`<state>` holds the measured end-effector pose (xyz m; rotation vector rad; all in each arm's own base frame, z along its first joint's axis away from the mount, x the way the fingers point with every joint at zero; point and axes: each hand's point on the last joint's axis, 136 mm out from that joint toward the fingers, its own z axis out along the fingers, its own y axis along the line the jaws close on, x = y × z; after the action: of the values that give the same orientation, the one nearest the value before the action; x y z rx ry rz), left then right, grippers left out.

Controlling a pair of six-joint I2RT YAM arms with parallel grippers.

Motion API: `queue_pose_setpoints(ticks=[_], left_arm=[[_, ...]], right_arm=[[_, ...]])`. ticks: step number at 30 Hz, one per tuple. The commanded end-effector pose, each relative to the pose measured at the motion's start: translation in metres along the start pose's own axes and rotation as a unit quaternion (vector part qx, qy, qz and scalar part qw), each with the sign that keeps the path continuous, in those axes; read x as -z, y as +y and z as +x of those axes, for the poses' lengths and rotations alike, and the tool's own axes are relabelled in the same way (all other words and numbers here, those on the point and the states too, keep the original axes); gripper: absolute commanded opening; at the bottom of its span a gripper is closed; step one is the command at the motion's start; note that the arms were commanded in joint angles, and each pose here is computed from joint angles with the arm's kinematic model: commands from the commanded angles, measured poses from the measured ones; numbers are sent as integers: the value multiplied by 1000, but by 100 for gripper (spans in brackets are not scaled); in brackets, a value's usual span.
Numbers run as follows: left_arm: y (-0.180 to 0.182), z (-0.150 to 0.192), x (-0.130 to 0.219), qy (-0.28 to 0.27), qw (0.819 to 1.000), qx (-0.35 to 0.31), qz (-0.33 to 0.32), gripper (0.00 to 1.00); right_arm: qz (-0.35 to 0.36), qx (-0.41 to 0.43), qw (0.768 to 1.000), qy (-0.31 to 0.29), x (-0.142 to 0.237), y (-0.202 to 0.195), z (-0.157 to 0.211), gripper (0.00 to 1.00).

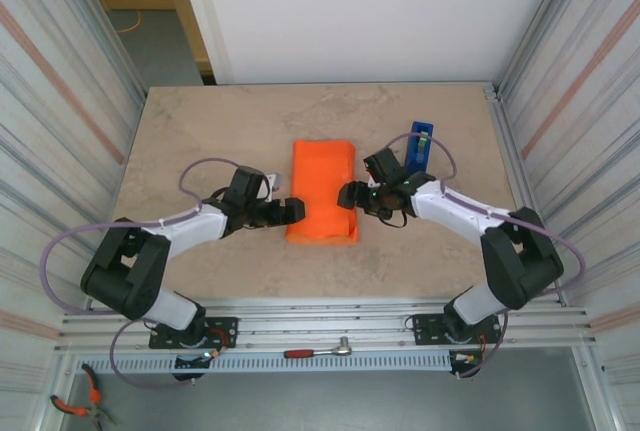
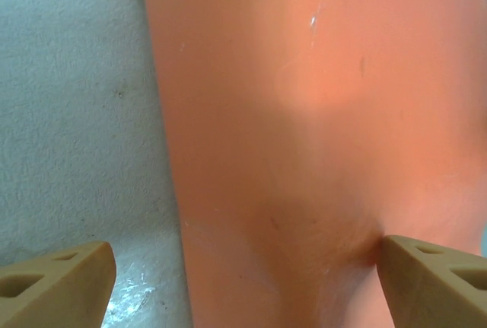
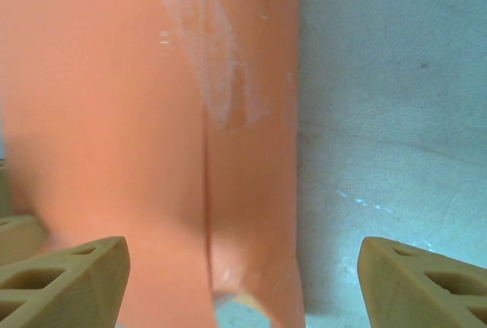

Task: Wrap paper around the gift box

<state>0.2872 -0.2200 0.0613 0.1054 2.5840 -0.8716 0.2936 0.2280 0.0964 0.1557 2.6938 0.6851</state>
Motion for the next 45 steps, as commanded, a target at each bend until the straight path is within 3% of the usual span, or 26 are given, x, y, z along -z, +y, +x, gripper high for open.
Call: queue_pose_setpoints(ticks=[1,5,10,16,29,45], left_arm=[[-8,-14,13,-25,999,-25,-7,91],[-20,-31,31,-67,997,-36,-3,99],[-25,-50,48,-115,993,-29,-11,99],[-22,-66,58,-160,987,-7,-27,99],[1,-63,70,-167,984,24,-62,99],[2,-60,69,-166,984,20,-55,99]], right_arm=[[-2,-11,1000,-17,21,-6,8,77],[-37,-53,998,-19,24,-3,23,76],[-74,-87,993,-21,18,19,44,78],[-91,-142,985,-40,6,48,62,87],[-151,-269,947,-86,-16,65,72,94],[-188,-300,929,-108,-39,71,64,95]])
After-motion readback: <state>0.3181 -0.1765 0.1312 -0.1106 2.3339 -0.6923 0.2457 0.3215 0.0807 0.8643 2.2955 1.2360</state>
